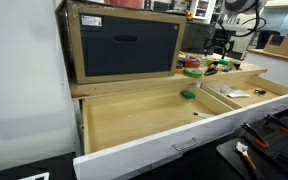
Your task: Put the green tape in the left open drawer
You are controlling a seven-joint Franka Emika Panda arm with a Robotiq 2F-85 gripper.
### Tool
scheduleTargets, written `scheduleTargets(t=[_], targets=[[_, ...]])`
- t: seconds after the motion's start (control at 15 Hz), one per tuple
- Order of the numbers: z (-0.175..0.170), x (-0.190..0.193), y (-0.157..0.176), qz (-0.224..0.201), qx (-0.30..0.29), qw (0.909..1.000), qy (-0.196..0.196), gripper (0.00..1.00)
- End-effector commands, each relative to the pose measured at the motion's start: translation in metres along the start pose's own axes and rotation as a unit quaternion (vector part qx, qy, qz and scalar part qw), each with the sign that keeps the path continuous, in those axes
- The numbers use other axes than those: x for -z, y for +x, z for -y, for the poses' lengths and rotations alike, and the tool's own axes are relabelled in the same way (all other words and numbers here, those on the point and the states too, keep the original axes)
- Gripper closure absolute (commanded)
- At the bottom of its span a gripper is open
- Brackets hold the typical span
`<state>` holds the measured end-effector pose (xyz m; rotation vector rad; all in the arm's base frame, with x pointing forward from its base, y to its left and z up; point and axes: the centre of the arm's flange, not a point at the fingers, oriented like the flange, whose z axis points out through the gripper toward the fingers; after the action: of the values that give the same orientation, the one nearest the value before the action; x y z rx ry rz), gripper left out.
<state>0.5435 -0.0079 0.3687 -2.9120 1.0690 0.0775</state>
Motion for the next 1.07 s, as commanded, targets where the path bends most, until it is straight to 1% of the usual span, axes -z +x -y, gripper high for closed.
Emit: scheduleTargets(t=[0.0, 0.27, 0.6, 1.0], targets=[[0.013, -0.016, 0.011, -0.013, -0.012, 0.9997, -0.018, 0.0], [0.022, -0.041, 0.011, -0.018, -0.008, 0.999, -0.04, 0.0], [0.042, -0.063, 0.019, -0.032, -0.009, 0.9977, -0.059, 0.0], [0.065, -0.083, 0.029, -0.051, -0.031, 0.9968, -0.054, 0.0]])
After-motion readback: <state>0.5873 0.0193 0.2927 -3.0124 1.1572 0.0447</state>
